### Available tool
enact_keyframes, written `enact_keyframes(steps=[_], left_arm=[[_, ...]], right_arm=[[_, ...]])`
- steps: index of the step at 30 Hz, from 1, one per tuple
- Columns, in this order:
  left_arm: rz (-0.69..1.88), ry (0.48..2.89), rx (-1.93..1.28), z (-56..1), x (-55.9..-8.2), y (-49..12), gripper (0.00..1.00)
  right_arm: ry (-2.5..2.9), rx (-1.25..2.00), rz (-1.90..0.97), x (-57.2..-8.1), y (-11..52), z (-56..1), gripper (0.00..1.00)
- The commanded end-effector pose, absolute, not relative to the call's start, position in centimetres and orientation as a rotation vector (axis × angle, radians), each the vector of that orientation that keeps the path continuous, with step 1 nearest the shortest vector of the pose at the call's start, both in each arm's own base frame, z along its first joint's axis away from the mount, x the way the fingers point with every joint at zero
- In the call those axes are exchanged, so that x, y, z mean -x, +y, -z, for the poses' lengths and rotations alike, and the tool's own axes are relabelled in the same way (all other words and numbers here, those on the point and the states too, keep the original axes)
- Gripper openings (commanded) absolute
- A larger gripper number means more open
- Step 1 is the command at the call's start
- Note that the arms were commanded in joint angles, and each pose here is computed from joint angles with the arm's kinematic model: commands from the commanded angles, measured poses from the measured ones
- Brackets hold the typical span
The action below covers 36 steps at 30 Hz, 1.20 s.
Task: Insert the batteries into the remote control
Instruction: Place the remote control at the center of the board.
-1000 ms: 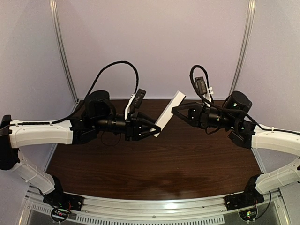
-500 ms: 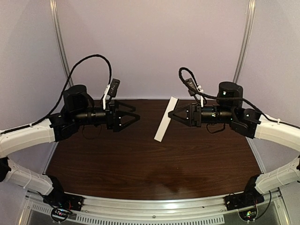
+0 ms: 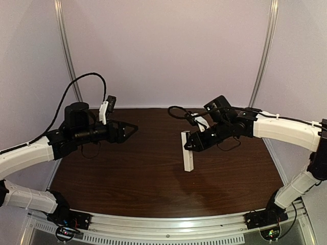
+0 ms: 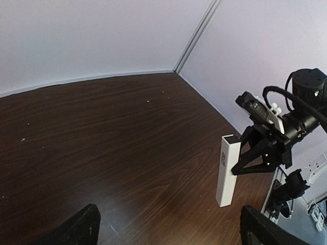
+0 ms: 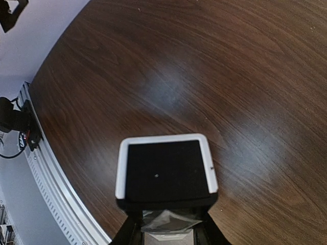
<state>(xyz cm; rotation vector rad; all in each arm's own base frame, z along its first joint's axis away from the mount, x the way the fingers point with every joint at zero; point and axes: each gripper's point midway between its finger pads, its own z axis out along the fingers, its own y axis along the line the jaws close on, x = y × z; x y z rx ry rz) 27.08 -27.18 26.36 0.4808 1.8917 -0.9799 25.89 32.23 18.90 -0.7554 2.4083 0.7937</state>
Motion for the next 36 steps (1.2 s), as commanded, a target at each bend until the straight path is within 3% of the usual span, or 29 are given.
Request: enact_keyframes(steps=[1, 19, 36], left_arm=[[0.856, 1.965, -0.349, -24.9, -28.8, -24.6, 0.97], [0.807, 2.027, -0.313, -22.0, -29.3, -23.5, 0.97], [0.787, 2.092, -0.295, -19.3, -29.7, -22.7, 0.98]], right_arm=[[2.524, 0.828, -0.606, -25.7, 31.2, -16.0, 0.02], [2.809, 1.203, -0.298, -21.8, 31.6, -7.0, 0.02], [2.924, 1.354, -0.167, -20.9, 32.3, -3.3, 0.08]])
